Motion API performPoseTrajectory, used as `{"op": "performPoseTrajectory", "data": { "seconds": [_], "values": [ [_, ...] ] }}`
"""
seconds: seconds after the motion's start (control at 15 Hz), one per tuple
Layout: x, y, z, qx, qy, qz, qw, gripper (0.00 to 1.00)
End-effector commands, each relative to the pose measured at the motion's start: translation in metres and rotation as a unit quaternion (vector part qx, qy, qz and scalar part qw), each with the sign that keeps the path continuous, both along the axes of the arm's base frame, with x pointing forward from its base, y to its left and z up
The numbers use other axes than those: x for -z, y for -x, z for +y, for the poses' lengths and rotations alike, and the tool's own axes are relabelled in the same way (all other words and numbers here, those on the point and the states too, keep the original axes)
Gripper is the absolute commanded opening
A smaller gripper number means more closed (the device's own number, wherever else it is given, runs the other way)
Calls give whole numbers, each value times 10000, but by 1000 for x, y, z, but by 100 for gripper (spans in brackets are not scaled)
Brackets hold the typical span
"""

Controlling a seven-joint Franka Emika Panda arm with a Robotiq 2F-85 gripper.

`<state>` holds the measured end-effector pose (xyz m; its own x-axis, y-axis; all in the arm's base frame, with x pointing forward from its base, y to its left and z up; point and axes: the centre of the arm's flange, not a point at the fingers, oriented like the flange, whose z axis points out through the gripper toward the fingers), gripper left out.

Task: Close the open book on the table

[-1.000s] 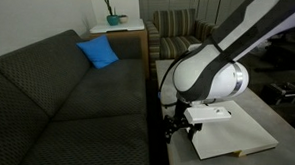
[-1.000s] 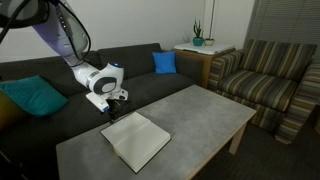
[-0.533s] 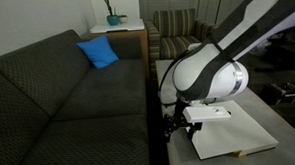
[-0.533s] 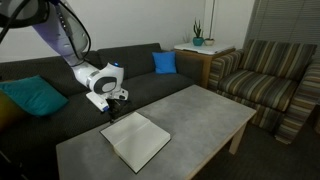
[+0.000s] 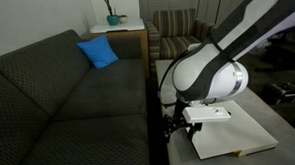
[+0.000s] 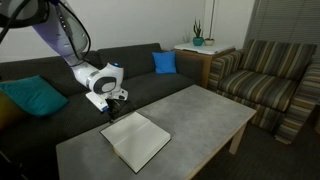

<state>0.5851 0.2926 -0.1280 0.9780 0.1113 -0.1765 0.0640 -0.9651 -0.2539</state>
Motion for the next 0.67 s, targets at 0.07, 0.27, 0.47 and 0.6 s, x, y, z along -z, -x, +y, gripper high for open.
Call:
{"op": "performPoseTrajectory", "data": {
  "seconds": [0.07, 0.27, 0.47, 0.6],
  "values": [
    [39, -20, 16, -37, 64, 101, 9999, 100],
    [50, -23, 19, -38, 127, 169, 9998, 87],
    [58, -24, 21, -10, 136, 270, 9995, 60],
    [65, -24, 21, 50, 221, 400, 9989, 46]
  ]
}}
